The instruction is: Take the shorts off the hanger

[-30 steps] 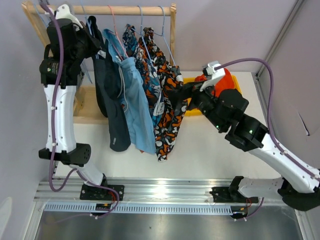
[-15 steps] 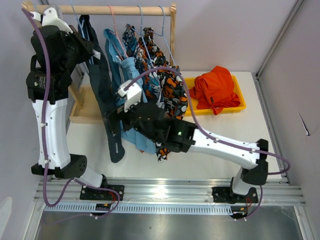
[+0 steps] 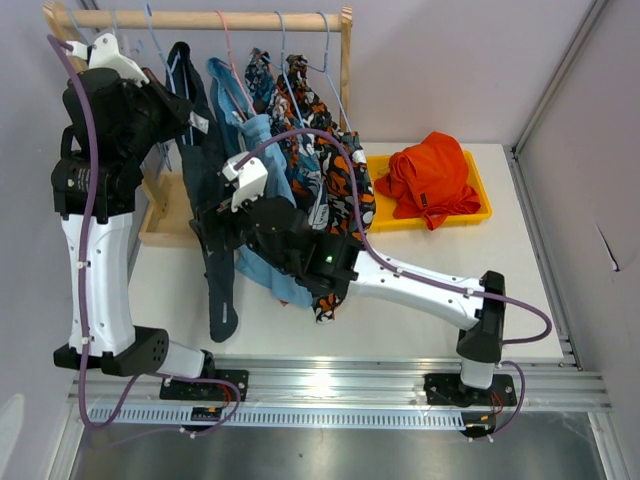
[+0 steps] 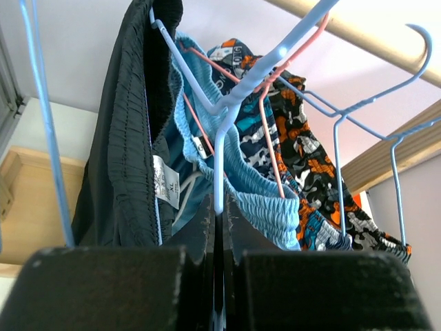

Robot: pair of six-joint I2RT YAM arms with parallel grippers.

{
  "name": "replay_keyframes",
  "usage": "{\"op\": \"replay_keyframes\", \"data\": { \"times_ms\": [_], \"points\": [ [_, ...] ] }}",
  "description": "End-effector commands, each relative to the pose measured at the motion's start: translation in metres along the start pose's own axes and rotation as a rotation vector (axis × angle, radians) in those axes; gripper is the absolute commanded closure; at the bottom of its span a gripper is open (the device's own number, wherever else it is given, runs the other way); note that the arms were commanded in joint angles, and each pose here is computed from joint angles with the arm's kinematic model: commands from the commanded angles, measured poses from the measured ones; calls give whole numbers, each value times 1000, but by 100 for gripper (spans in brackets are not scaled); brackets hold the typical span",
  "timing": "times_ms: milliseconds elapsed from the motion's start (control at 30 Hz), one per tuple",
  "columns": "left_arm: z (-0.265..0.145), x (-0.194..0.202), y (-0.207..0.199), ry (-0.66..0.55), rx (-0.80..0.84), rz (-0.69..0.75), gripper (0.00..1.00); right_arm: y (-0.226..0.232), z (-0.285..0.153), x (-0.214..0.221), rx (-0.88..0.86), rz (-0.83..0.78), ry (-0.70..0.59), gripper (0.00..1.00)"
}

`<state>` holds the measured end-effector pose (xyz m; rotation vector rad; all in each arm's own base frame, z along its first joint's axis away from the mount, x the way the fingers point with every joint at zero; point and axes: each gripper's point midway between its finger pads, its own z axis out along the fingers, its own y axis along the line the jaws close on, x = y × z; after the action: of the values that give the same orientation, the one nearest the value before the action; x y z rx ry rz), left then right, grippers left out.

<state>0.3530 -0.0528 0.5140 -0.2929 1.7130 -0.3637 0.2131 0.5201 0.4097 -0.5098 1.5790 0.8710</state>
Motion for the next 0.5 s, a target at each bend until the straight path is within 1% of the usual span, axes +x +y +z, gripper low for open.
{"op": "replay_keyframes", "data": {
  "times_ms": [0, 33, 67, 100, 167, 200, 267, 300, 333, 367, 400, 433, 467],
  "points": [
    [-18, -29, -22, -117, 97, -32, 100, 8, 17, -21, -14, 53, -88, 17],
    [-18, -31, -23, -120, 101, -35, 100, 9, 20, -18, -23, 50, -81, 29],
    [-19, -31, -24, -120, 102, -38, 100, 10, 22, -17, -25, 50, -76, 55],
    [-19, -34, -25, -125, 107, -39, 100, 11, 26, -7, -32, 45, -56, 63],
    [-21, -36, -27, -128, 110, -44, 100, 15, 26, 6, -49, 42, -16, 93],
    [-20, -38, -28, -131, 112, -44, 100, 14, 26, 13, -43, 45, 1, 100],
    [-22, -42, -29, -141, 116, -38, 100, 15, 20, 18, -40, 53, 16, 100],
    [-21, -41, -29, -134, 112, -35, 100, 17, 15, 36, -38, 41, 49, 100],
    [-16, -38, -27, -125, 104, -26, 100, 16, 6, 30, -30, 44, 38, 100],
    [-17, -42, -26, -138, 97, -21, 100, 16, 0, 34, -22, 43, 47, 100],
    [-17, -44, -26, -141, 94, -17, 100, 17, -8, 52, -11, 26, 83, 100],
    [-13, -44, -25, -140, 85, -8, 100, 19, -18, 49, -15, 31, 82, 100],
    [-13, -47, -24, -152, 77, -5, 100, 20, -26, 55, -14, 30, 95, 100]
  ]
}}
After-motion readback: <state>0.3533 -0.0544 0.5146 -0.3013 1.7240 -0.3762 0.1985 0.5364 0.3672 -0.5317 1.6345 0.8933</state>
